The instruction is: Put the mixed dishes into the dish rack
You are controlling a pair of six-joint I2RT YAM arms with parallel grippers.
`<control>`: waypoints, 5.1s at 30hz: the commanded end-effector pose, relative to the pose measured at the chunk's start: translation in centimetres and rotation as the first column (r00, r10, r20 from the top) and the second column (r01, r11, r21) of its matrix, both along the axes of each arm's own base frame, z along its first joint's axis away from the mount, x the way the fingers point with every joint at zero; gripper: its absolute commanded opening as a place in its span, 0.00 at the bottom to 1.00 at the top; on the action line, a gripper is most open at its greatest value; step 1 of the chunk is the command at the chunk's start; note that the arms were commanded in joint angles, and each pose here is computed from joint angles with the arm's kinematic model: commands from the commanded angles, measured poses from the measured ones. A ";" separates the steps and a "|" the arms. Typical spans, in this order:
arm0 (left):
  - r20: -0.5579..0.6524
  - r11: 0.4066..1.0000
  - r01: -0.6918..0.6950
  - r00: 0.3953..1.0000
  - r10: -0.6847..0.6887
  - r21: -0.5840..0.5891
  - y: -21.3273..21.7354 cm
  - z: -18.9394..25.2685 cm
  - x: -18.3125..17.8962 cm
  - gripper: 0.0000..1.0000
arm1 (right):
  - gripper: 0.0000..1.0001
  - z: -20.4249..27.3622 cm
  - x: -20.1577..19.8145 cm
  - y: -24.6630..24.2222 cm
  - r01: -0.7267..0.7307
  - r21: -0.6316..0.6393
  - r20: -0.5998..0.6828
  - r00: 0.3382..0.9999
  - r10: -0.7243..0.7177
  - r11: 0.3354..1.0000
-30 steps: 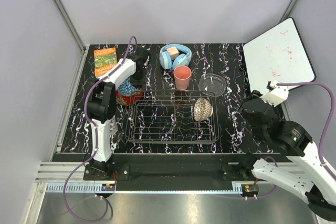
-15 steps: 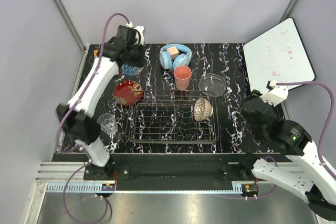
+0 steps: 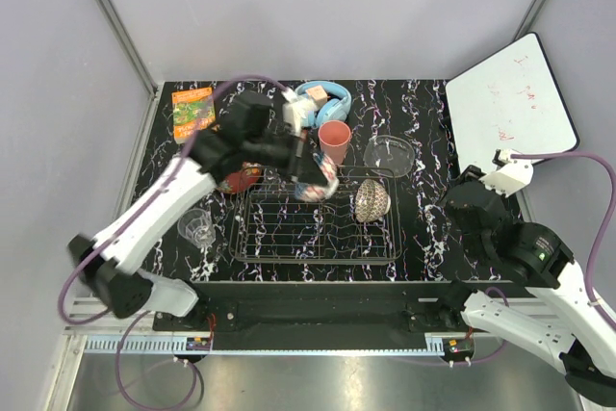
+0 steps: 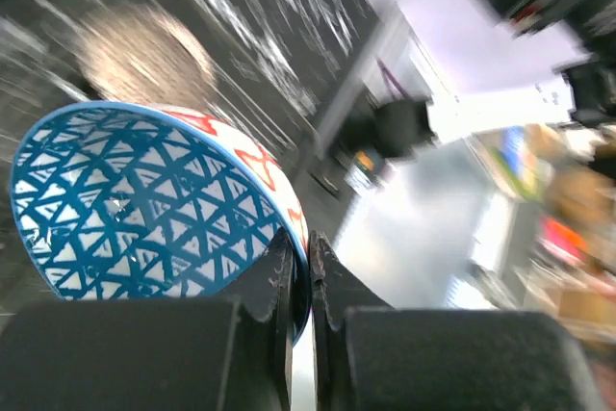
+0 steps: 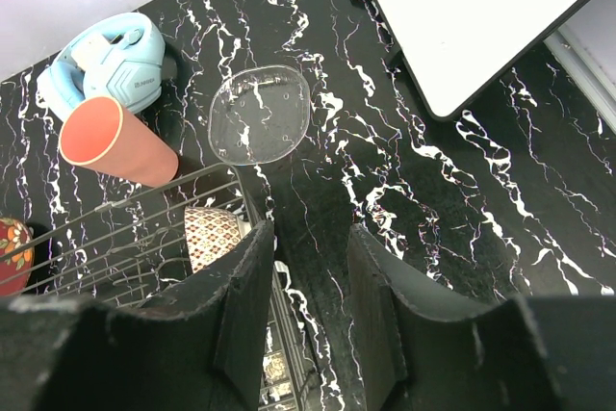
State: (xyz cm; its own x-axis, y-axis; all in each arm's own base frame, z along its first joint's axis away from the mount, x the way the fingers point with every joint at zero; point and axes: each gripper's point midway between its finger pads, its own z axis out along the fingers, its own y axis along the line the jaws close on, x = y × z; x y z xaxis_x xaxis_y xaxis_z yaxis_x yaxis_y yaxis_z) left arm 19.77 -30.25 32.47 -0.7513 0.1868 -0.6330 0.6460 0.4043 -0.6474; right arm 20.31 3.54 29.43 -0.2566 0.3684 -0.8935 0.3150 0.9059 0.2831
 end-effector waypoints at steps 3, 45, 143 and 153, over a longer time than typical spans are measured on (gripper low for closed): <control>-0.176 0.943 0.252 0.940 -0.291 -0.216 -8.1 1.5 -4.6 0.00 | 0.45 0.5 -0.4 -1.1 0.044 0.005 0.020 0.999 -0.045 0.999; -0.702 0.999 0.040 0.711 -0.049 -0.029 -14.1 -11.6 -1.6 0.05 | 0.44 1.1 -1.0 -1.1 0.015 0.023 0.001 1.000 -0.015 1.000; 0.130 0.869 -0.326 0.945 0.299 0.372 15.6 -9.8 10.6 0.99 | 0.71 -11.4 -2.9 15.1 -0.112 -0.274 -0.606 0.791 -0.081 0.955; 0.169 0.802 -0.319 0.948 0.271 0.505 14.7 -12.3 11.2 0.99 | 0.77 -11.4 -5.1 11.6 -0.133 -0.244 -0.647 0.760 -0.058 0.961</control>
